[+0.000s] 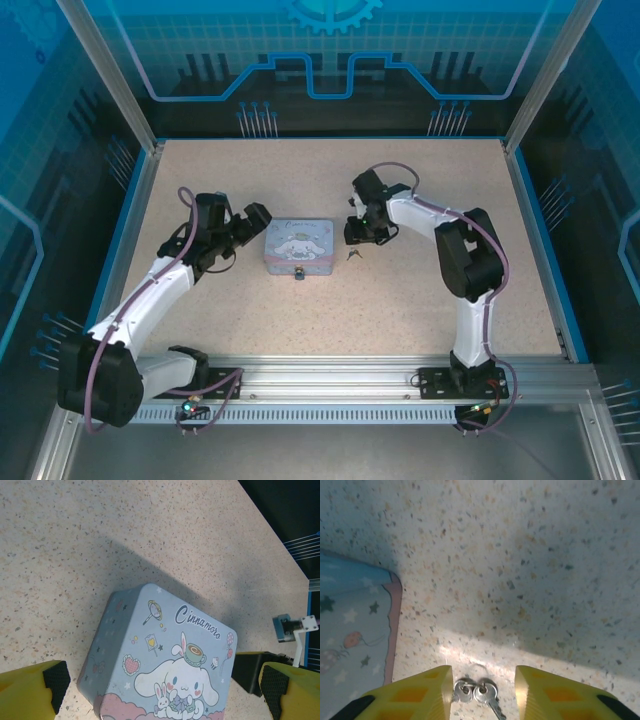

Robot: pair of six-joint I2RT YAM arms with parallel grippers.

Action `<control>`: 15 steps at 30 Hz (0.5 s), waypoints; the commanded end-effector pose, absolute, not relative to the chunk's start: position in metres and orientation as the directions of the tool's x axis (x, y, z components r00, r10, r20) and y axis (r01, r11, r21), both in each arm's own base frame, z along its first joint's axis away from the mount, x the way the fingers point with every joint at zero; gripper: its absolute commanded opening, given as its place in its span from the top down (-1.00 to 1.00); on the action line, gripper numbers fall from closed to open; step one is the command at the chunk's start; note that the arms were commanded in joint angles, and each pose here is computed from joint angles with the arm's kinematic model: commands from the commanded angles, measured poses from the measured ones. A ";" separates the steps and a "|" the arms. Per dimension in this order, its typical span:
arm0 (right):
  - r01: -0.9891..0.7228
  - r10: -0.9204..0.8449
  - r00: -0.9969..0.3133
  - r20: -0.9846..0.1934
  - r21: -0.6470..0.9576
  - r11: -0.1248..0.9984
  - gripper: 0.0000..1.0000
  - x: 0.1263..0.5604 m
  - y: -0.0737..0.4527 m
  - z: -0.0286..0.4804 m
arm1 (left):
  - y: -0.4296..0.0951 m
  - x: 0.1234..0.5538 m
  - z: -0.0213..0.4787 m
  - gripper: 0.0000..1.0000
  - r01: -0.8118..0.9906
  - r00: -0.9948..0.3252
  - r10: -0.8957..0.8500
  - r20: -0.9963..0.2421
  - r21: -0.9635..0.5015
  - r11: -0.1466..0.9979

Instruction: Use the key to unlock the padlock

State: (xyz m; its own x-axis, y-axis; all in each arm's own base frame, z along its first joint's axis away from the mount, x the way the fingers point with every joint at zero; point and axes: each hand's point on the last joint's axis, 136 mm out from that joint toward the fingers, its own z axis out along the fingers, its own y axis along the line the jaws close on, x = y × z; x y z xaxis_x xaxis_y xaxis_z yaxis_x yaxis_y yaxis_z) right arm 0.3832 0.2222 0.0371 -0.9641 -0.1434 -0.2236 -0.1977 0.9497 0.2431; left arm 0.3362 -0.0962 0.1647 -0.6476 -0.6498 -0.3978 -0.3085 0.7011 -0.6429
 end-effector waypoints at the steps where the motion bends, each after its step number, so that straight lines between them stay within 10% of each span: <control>1: -0.161 -0.121 -0.972 -0.203 0.197 0.967 0.34 0.387 0.221 0.033 | -0.100 0.332 0.155 -0.98 -0.328 -0.662 -0.661 -0.353 -0.656 0.680; 15: -0.180 -0.175 -0.971 -0.163 0.017 0.983 0.38 0.376 0.212 0.016 | -0.102 0.336 0.150 -0.98 -0.331 -0.662 -0.667 -0.340 -0.667 0.668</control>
